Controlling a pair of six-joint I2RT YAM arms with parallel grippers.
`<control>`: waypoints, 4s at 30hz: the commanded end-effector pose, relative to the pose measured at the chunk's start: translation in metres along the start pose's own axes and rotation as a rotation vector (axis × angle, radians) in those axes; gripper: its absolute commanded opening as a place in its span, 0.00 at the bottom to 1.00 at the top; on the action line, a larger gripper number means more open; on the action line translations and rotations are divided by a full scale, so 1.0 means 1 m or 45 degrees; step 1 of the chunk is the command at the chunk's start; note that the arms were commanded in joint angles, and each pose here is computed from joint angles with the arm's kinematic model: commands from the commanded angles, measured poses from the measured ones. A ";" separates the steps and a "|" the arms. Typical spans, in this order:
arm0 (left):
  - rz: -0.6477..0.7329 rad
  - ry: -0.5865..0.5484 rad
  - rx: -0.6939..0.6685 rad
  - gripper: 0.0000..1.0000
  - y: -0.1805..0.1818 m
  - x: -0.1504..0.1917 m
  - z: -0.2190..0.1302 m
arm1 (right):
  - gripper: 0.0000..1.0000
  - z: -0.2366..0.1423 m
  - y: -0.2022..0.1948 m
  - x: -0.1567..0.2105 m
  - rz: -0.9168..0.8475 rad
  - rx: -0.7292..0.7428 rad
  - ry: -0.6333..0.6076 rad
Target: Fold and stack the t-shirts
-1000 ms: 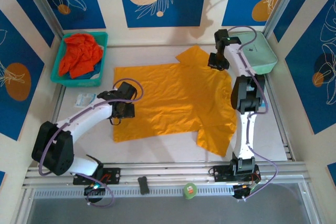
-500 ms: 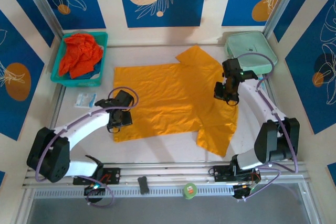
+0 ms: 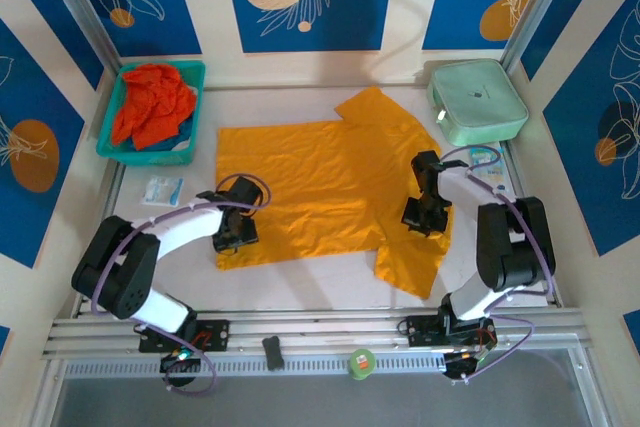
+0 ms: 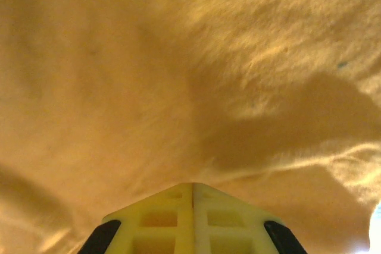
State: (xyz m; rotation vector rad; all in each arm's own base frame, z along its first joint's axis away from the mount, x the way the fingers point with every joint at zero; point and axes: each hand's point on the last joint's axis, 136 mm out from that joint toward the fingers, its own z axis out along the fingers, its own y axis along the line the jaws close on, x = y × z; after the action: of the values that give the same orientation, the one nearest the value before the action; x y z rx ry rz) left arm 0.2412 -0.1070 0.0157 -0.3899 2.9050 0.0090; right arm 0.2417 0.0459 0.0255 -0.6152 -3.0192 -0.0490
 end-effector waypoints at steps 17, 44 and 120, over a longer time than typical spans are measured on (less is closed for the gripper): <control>0.037 0.010 -0.223 0.57 0.016 -0.045 0.020 | 0.00 0.013 0.019 -0.057 0.070 0.020 0.024; 0.165 -0.177 -0.077 0.65 -0.095 -0.244 0.025 | 0.00 -0.014 0.104 -0.288 -0.289 -0.048 -0.313; 0.565 -0.077 0.074 0.46 -0.046 -0.303 0.052 | 0.00 -0.071 0.048 -0.116 -0.133 -0.124 -0.223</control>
State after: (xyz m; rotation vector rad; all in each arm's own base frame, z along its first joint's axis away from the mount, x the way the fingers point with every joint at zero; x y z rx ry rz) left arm 0.5516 -0.0721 0.0344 0.2076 2.8361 0.0159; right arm 0.3748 0.0366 0.0805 -0.4814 -3.2279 -0.1262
